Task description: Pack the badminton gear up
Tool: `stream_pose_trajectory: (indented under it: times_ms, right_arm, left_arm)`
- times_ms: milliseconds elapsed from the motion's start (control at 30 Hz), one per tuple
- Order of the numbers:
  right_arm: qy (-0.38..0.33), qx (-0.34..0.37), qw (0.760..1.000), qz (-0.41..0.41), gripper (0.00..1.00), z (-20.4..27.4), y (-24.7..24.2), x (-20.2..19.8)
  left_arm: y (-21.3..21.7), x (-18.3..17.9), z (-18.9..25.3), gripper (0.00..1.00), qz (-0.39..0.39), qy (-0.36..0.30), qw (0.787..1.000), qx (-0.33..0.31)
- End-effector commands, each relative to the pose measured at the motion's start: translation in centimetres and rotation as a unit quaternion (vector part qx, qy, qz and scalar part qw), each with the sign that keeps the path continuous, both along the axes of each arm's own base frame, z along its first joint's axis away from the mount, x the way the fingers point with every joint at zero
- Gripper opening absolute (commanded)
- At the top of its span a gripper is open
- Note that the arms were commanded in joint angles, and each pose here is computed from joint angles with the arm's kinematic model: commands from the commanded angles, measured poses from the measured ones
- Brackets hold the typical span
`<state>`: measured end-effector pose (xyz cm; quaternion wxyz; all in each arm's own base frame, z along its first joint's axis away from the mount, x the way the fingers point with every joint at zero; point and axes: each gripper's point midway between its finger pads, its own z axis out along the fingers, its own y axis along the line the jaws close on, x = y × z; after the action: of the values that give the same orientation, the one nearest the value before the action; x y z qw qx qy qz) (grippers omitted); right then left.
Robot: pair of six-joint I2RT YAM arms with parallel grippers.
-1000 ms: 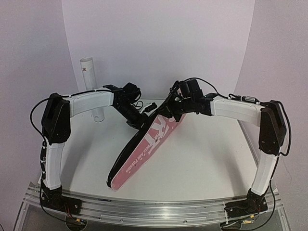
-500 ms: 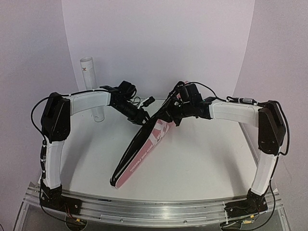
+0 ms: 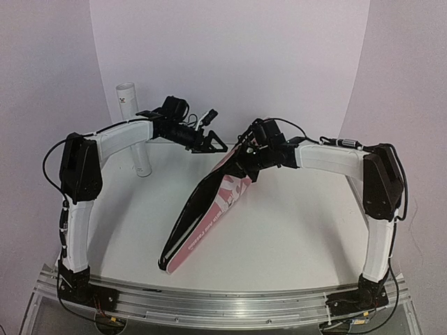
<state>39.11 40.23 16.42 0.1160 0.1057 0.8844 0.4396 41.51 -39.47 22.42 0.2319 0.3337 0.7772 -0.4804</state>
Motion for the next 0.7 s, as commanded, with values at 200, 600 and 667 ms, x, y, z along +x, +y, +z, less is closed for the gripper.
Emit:
stream_pose_trajectory:
  times_ms: [200,600,667]
  right_arm:
    - [-0.003,0.007,0.999,0.038,0.0,1.0,1.7,-0.1]
    - [0.003,0.005,0.999,0.043,0.0,0.7,2.1,0.2]
    - [0.004,0.004,0.999,0.044,0.0,0.5,2.2,0.2]
  left_arm:
    - [-2.9,5.5,-2.5,0.99,0.036,-0.069,0.997,0.024]
    - [-5.2,4.4,-3.3,0.85,0.002,-0.056,0.998,0.009]
    - [-5.3,4.8,-3.7,0.65,0.01,-0.056,0.998,0.012]
